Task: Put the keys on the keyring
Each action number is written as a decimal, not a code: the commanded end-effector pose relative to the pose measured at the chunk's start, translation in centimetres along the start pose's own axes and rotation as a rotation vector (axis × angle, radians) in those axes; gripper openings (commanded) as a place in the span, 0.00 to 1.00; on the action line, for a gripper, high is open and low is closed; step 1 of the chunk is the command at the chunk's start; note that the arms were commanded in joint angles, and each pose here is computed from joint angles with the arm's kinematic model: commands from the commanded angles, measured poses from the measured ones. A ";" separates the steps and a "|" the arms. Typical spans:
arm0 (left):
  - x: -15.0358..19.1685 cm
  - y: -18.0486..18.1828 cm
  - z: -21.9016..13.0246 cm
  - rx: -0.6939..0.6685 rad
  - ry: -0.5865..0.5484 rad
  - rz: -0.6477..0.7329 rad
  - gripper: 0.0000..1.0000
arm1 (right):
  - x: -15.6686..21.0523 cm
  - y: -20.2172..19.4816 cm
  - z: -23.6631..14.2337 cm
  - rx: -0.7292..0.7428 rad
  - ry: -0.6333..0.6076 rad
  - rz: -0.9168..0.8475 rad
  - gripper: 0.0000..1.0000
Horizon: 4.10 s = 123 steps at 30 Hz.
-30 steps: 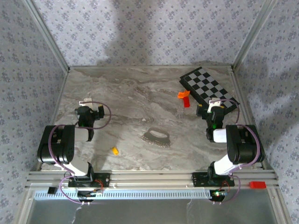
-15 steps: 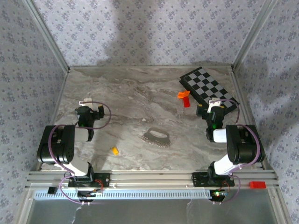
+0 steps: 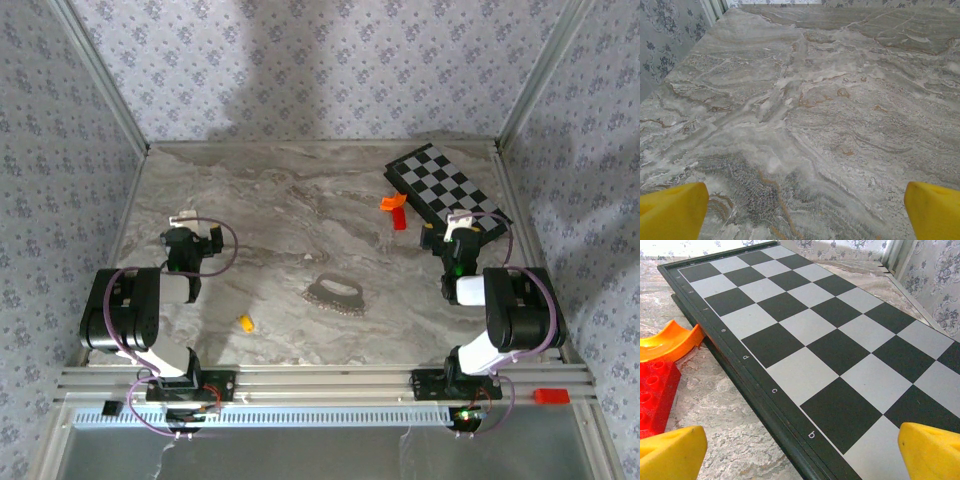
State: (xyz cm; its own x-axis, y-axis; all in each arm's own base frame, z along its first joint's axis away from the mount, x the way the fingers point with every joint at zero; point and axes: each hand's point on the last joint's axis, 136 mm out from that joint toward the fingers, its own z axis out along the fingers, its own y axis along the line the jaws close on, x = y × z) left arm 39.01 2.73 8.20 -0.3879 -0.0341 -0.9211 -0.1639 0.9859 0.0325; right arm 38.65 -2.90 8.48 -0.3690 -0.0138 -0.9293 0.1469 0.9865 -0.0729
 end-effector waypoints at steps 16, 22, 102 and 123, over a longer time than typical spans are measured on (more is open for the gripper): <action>-1.3 -0.4 -0.1 0.024 -0.016 -0.013 1.00 | -2.1 0.6 -0.5 -0.002 0.010 -0.039 1.00; -2.1 -0.8 -0.6 0.050 -0.010 -0.004 1.00 | -3.7 1.0 -1.7 -0.010 -0.011 -0.059 1.00; 9.3 -28.0 -15.5 0.858 0.814 -0.005 0.31 | 1.3 20.8 -20.8 -0.813 0.447 -0.153 1.00; 10.2 -28.3 -15.6 0.852 0.829 0.011 0.21 | 0.2 20.2 -21.1 -0.798 0.420 -0.155 1.00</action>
State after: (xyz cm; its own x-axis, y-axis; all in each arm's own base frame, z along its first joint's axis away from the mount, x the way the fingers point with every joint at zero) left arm 24.99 -27.13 3.36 -0.9156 0.1861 -0.3565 0.3583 0.7801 -0.5130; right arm 22.04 20.69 13.49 -0.6732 -0.2410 -0.6991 -0.5487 0.7966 0.2538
